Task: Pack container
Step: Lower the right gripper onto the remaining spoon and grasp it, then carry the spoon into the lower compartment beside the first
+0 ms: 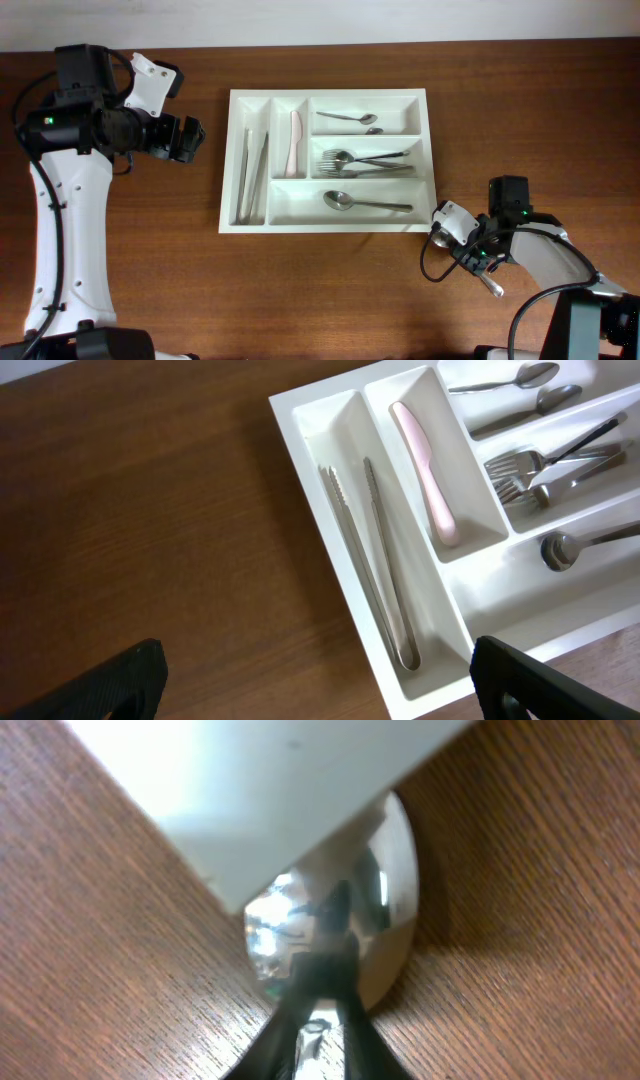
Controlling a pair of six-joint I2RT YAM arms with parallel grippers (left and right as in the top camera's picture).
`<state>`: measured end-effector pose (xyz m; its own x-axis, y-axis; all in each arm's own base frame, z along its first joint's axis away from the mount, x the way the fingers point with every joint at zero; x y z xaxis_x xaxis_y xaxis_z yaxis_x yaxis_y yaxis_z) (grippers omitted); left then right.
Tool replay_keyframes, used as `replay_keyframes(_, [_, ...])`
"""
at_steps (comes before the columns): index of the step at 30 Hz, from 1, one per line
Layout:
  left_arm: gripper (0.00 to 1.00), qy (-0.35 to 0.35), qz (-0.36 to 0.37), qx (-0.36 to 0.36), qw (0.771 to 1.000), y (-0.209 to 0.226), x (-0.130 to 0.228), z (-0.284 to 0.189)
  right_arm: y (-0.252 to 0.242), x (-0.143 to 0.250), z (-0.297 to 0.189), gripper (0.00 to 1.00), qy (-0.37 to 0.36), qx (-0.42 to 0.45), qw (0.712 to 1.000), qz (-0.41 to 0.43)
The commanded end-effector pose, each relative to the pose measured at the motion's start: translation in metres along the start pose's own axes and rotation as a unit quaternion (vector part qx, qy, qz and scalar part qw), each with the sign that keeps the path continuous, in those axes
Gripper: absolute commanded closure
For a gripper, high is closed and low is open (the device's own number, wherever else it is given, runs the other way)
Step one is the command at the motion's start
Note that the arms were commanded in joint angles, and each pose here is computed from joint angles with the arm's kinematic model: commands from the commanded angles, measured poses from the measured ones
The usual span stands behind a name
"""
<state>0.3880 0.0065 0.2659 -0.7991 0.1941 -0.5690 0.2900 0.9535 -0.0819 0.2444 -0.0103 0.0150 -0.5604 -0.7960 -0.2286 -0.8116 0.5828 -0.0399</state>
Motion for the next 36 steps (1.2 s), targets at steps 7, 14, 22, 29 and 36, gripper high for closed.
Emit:
replay_keyframes(7, [0.01, -0.015, 0.011, 0.001, 1.0, -0.004, -0.004, -0.01, 0.012, 0.017, 0.013, 0.96, 0.034, -0.023, 0.999, 0.011])
replay_keyframes(14, [0.01, -0.015, 0.011, 0.001, 1.0, -0.004, -0.004, -0.01, 0.007, 0.026, 0.008, 0.96, 0.063, -0.002, 0.998, 0.015])
replay_keyframes(22, [0.01, -0.015, 0.011, 0.001, 1.0, -0.004, -0.004, -0.01, -0.038, 0.048, -0.042, 0.96, 0.103, 0.135, 0.983, 0.075])
replay_keyframes(29, [0.01, -0.015, 0.011, 0.001, 1.0, -0.004, -0.004, -0.01, -0.083, 0.015, -0.1, 0.96, 0.025, 0.256, 0.964, 0.065])
replay_keyframes(36, [0.01, -0.015, 0.011, 0.001, 1.0, -0.004, -0.004, -0.01, -0.08, -0.089, -0.143, 0.96, -0.137, 0.271, 0.947, -0.102])
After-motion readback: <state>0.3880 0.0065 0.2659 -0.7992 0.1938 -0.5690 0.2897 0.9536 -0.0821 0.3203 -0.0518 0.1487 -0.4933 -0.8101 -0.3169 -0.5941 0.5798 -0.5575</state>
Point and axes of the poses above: each gripper's point midway between its finger pads, its own z axis out along the fingers, its own y axis along the line the jaws close on, x = y × z, the point moved 2 cm from there along -z, back along the fingers, and after that the axes turned 6 degrees about -z, right-handed, at the moved point
